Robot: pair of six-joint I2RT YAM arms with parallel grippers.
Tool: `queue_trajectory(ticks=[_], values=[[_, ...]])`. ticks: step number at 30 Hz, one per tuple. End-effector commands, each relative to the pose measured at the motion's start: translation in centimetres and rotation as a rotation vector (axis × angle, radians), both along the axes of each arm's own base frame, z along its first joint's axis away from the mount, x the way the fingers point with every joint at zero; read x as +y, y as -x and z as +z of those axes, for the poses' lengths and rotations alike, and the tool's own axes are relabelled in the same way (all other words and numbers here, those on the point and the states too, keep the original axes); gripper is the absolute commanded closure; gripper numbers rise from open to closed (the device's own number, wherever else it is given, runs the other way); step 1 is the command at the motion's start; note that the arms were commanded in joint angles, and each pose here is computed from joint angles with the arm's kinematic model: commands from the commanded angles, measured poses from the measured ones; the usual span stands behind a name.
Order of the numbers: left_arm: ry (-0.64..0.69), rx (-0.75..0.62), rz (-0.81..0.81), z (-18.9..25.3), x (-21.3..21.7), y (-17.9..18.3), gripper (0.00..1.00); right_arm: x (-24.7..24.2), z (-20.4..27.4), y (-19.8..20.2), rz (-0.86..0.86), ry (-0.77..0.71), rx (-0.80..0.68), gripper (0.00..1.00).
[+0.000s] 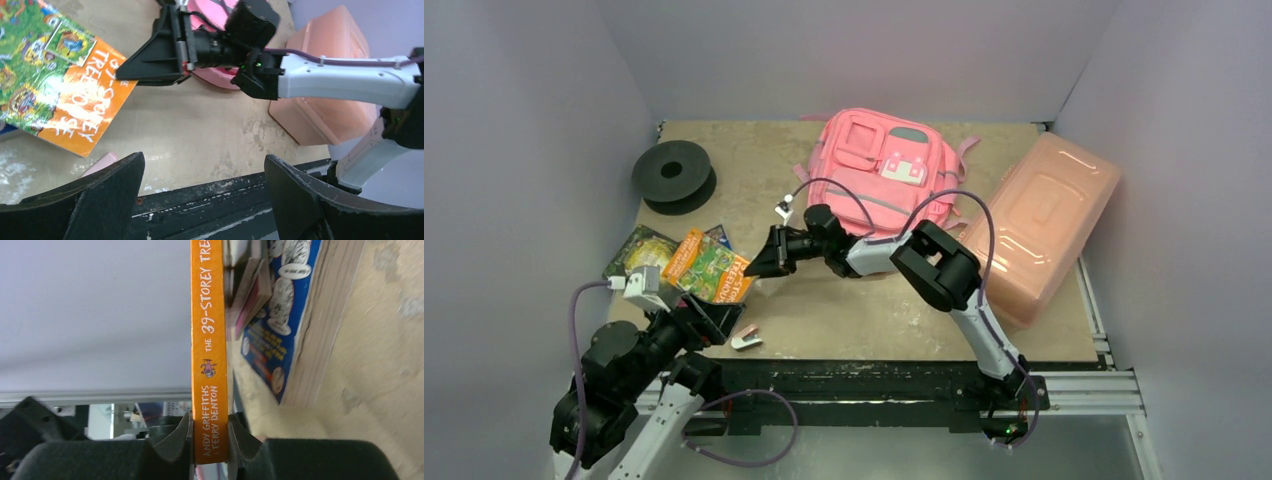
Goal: Pack the student bag
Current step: Pick up the book from the center of the board.
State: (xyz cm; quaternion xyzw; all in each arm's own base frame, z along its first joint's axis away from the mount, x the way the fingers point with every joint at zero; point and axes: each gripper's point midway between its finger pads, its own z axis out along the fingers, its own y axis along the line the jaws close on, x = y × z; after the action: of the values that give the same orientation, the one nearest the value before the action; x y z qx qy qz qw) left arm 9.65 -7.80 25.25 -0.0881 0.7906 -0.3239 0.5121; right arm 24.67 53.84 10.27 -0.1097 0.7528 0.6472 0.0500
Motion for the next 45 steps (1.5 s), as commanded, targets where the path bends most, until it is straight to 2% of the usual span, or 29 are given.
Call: queue_trajectory(ticks=[1, 3, 7, 10, 15, 19, 22, 26, 29, 32, 36, 39, 45], values=[[0.140, 0.122, 0.091, -0.9, -1.0, -2.3, 0.11, -1.7, 11.5, -0.1, -0.055, -0.241, -0.007, 1.00], [0.212, 0.140, 0.089, -1.3, -2.0, -3.4, 0.10, -2.6, 13.3, -0.5, -0.123, -0.264, 0.046, 1.00], [0.417, 0.090, 0.072, 0.6, -3.9, -5.3, 0.08, -4.8, 17.1, -1.9, -0.285, -0.333, 0.150, 1.00], [0.517, 0.033, 0.043, 2.0, -4.9, -6.7, 0.05, -6.0, 18.8, -3.4, -0.428, -0.339, 0.193, 1.00], [0.553, -0.019, 0.053, 3.5, -5.5, -9.0, 0.00, -7.9, 21.9, -3.7, -0.558, -0.427, 0.300, 1.00], [0.574, -0.152, 0.078, 5.6, -5.2, -10.9, 0.00, -7.7, 23.3, -2.8, -0.581, -0.456, 0.344, 1.00], [0.637, -0.241, 0.134, 6.7, -4.3, -12.2, 0.00, -7.4, 23.6, -2.0, -0.585, -0.470, 0.380, 1.00], [0.662, -0.280, 0.209, 6.8, -3.1, -13.2, 0.00, -7.3, 24.1, -1.0, -0.584, -0.491, 0.382, 1.00], [0.686, -0.311, 0.326, 6.4, -1.0, -13.6, 0.00, -7.8, 24.0, -0.3, -0.615, -0.488, 0.387, 1.00], [0.717, -0.353, 0.399, 6.3, 0.5, -13.8, 0.05, -8.2, 24.7, 0.3, -0.646, -0.506, 0.376, 1.00], [0.766, -0.348, 0.418, 6.1, 0.7, -14.2, 0.15, -8.1, 24.9, 0.7, -0.662, -0.501, 0.369, 1.00], [0.779, -0.343, 0.420, 6.2, 0.6, -14.4, 0.26, -8.0, 25.1, 1.1, -0.652, -0.515, 0.389, 1.00], [0.773, -0.407, 0.416, 7.3, 0.8, -14.5, 0.54, -7.7, 24.8, 2.0, -0.664, -0.493, 0.374, 1.00]])
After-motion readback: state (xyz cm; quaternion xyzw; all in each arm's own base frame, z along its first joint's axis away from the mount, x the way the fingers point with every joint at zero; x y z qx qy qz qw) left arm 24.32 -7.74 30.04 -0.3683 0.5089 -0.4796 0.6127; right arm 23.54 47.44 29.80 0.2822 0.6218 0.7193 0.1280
